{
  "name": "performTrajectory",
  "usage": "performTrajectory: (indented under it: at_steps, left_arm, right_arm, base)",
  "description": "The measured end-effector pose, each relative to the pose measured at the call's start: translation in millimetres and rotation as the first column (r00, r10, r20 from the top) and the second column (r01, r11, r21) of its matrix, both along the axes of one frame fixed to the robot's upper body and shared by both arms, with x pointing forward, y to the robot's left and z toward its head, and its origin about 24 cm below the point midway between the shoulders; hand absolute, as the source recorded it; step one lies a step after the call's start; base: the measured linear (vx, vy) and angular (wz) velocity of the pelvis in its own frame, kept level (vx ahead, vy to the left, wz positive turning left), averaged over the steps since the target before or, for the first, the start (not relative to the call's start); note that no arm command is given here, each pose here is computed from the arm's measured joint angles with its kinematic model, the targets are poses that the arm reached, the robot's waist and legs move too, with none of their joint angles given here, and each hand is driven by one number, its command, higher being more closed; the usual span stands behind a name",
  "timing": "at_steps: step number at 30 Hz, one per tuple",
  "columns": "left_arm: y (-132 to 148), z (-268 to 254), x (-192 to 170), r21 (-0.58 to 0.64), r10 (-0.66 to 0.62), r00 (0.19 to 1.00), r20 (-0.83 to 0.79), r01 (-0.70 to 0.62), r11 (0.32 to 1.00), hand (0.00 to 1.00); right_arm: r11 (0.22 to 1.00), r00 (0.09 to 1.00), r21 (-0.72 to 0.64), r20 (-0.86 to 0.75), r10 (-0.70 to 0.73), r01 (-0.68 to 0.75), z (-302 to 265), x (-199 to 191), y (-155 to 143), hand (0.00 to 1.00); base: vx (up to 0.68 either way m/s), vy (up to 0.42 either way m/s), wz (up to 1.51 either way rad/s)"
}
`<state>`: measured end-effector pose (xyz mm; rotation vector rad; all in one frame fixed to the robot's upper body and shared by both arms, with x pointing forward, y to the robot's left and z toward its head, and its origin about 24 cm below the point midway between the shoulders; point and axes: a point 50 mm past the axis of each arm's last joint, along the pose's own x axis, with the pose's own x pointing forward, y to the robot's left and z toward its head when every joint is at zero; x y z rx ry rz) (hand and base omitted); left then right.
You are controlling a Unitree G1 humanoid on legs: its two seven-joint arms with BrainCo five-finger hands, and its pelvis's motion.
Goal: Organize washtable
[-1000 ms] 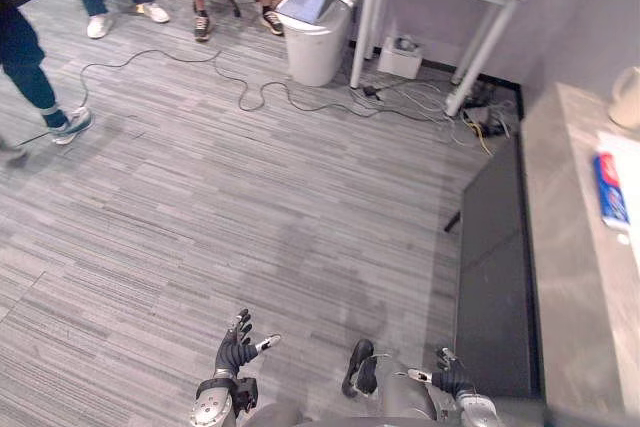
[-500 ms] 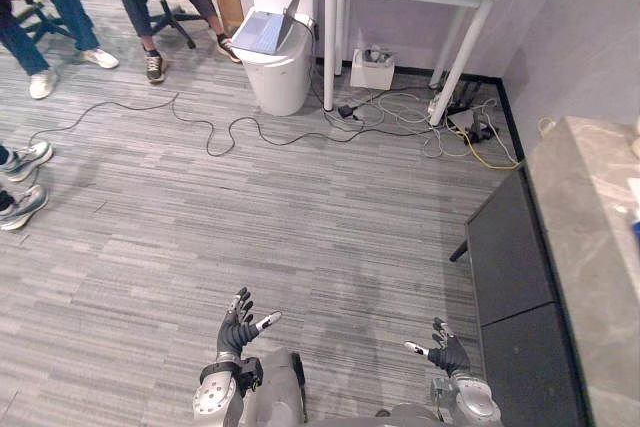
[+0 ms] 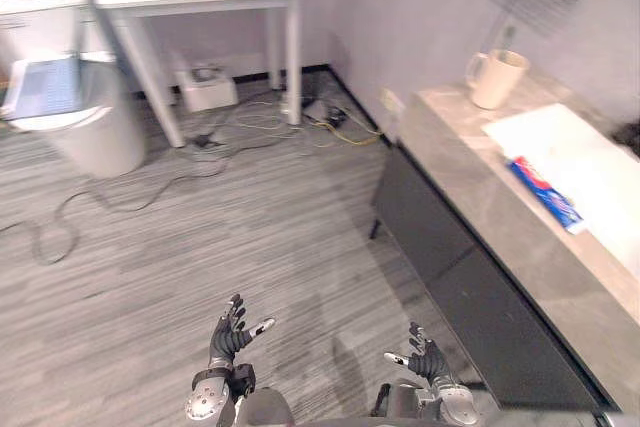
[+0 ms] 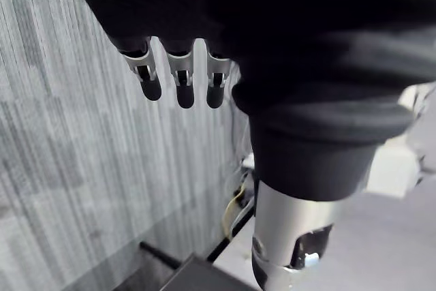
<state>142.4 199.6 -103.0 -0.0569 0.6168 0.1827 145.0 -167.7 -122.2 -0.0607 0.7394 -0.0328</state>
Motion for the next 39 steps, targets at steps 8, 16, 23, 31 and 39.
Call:
performTrajectory:
  at_steps: [8,16,23,31,39]
  left_arm:
    - [-5.3,6.8,6.6,-0.002,-0.023,0.999,0.048,0.023,1.0,0.0]
    - [-11.6,-0.2,-9.0,-0.035,0.017,1.0,0.017,-0.016,0.999,0.0]
    - [-9.8,1.1,-8.4,-0.022,0.039,0.999,0.026,-0.039,0.999,0.0]
    - [-16.3,0.8,-7.1,-0.024,-0.002,1.0,0.023,0.003,1.0,0.0]
    - [-20.7,-7.0,-4.8,-0.041,-0.006,1.0,-0.012,0.005,0.999,0.0]
  right_arm:
    - [0.999,0.999,-0.028,-0.018,-0.037,0.036,-0.8,-14.1,-14.7,0.0]
    - [0.996,0.996,-0.032,0.016,-0.084,0.084,3.8,-5.1,-21.6,0.0]
    - [0.997,0.996,-0.006,0.036,-0.081,0.081,6.7,-6.7,-10.9,0.0]
    - [0.999,0.999,-0.004,0.034,-0.043,0.043,5.8,-1.7,-3.5,0.0]
    - [0.998,0.999,-0.04,-0.017,-0.041,0.04,-1.4,-5.9,-15.4,0.0]
  base:
    - [0.24,-0.136,-0.41]
    - [0.19,0.094,-0.76]
    - [0.21,0.237,-0.52]
    - [0.15,0.093,-0.58]
    - [0.15,-0.135,-0.2]
